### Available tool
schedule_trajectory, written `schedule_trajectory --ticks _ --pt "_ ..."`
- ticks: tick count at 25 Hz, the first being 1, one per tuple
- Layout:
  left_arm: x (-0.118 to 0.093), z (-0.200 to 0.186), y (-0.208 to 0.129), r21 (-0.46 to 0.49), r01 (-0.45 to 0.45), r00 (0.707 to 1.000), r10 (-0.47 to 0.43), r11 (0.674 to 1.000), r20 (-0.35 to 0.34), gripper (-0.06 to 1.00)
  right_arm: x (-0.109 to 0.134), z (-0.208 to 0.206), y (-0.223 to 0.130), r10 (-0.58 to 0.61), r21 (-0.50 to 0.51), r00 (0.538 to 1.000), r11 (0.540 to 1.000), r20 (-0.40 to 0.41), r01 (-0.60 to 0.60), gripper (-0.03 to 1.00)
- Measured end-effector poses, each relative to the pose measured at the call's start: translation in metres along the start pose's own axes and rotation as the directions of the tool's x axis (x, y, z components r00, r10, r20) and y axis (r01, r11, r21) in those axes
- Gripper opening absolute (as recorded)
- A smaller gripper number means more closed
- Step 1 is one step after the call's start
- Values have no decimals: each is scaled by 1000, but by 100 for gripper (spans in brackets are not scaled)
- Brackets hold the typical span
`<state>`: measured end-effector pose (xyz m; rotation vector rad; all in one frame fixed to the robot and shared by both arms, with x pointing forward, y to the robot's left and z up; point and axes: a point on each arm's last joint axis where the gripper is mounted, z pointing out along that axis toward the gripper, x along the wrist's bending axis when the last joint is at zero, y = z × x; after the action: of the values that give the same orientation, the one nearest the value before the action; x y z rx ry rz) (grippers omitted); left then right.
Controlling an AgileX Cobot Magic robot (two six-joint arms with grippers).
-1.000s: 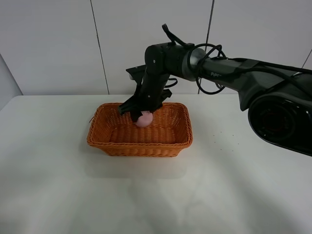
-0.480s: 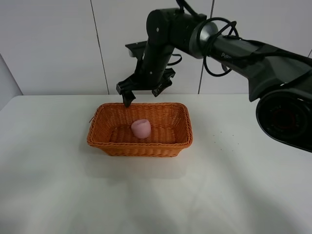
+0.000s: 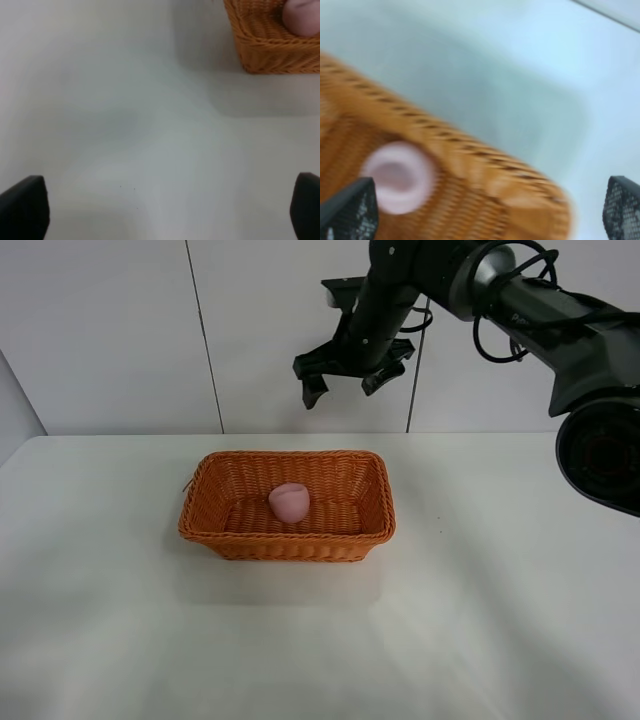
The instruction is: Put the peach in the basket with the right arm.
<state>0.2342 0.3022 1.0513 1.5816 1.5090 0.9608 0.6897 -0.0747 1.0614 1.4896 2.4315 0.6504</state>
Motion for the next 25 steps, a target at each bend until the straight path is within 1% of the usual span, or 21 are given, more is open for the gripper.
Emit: schedule_trajectory --ticks 1,3,4,8,12,15,18,21,25 --pt "0 0 0 0 0 1000 0 1000 0 99 -19 -1 0 34 -2 999 999 18 -34 70" --pt "0 0 0 0 0 1000 0 1000 0 99 -49 -4 -2 86 -6 995 996 46 -86 70" --pt "0 0 0 0 0 1000 0 1000 0 99 -70 -6 -4 124 -10 990 992 66 -124 70" --pt "0 0 0 0 0 1000 0 1000 0 99 -132 -15 -15 230 -26 964 973 131 -229 70" --pt "0 0 0 0 0 1000 0 1000 0 99 -175 -23 -27 304 -41 937 953 172 -301 70" --pt "0 0 0 0 0 1000 0 1000 0 99 -195 -28 -34 341 -49 920 940 192 -338 70" --pt "0 0 0 0 0 1000 0 1000 0 99 -204 -31 -37 355 -53 913 934 199 -352 70" --pt "0 0 0 0 0 1000 0 1000 0 99 -204 -30 -42 360 -34 911 932 200 -361 70" --pt "0 0 0 0 0 1000 0 1000 0 99 -198 -38 -52 364 0 911 929 195 -371 70"
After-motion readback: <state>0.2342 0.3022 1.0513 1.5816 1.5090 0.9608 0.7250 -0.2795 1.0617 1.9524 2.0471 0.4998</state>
